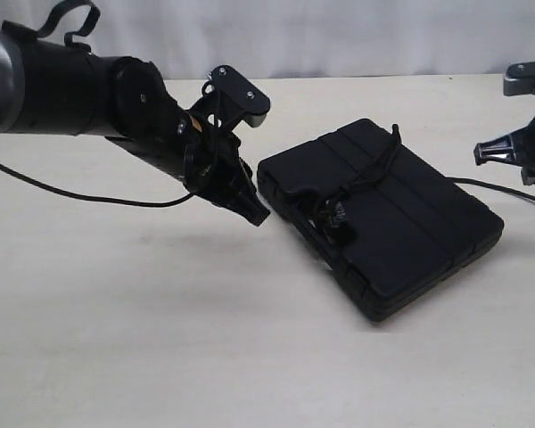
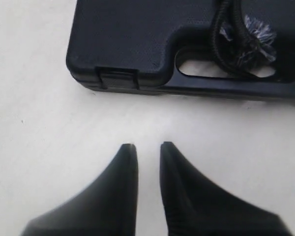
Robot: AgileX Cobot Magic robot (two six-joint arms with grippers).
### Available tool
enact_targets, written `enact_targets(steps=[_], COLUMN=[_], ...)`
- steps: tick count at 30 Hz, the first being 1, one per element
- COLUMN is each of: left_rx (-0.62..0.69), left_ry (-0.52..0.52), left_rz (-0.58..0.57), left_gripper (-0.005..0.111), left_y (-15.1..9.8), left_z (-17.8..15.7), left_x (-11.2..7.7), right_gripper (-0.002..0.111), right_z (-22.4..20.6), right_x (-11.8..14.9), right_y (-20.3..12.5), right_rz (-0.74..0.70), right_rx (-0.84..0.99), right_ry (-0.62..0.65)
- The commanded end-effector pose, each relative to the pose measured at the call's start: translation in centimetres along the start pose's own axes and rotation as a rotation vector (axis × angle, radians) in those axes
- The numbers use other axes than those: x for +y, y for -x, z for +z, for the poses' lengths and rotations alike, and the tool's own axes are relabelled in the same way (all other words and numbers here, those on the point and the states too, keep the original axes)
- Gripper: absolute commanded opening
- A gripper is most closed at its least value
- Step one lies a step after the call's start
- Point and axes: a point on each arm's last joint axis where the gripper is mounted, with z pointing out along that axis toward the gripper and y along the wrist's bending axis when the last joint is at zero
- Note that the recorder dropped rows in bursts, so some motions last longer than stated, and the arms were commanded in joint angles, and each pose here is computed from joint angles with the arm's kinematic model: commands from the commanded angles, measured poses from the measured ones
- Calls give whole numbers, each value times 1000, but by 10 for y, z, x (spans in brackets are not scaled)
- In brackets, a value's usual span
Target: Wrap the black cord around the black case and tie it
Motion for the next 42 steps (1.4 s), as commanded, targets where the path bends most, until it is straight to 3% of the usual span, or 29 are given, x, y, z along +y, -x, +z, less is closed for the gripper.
enact_targets(steps=[1,11,16,22,24,29,32,35,37,38,42], left_rx=[-21,-50,-50,-58,-66,-96,-242,-288,-253,-222,-141], left_ry=[33,104,106,111,117,134,203,202,175,159,91], left_rz=[-22,-14,-2,-1,6,37,64,90,134,174,349], left_gripper=[16,16,16,16,16,16,16,15,5,0,0], left_y=[-11,-38,-39,-38,-38,-34,-14,-5,-7,-9,-14], left_z=[5,15,15,15,15,11,-17,-46,-53,-52,-49], left_x=[1,2,2,2,3,4,7,4,0,-2,-16], right_gripper=[4,4,4,4,4,4,4,18,28,31,36], right_z=[21,30,23,6,2,-22,-56,-67,-62,-60,-43], right_x=[3,45,74,125,137,122,103,75,60,56,52], right_y=[-2,-9,-16,-34,-39,-25,6,23,22,20,1], right_rz=[-41,-236,-287,-431,-481,-474,-323,-198,-99,-85,-67], right_rx=[33,88,128,188,193,87,-101,-126,-71,-51,43], right_ry=[22,96,157,333,337,228,137,166,224,252,341])
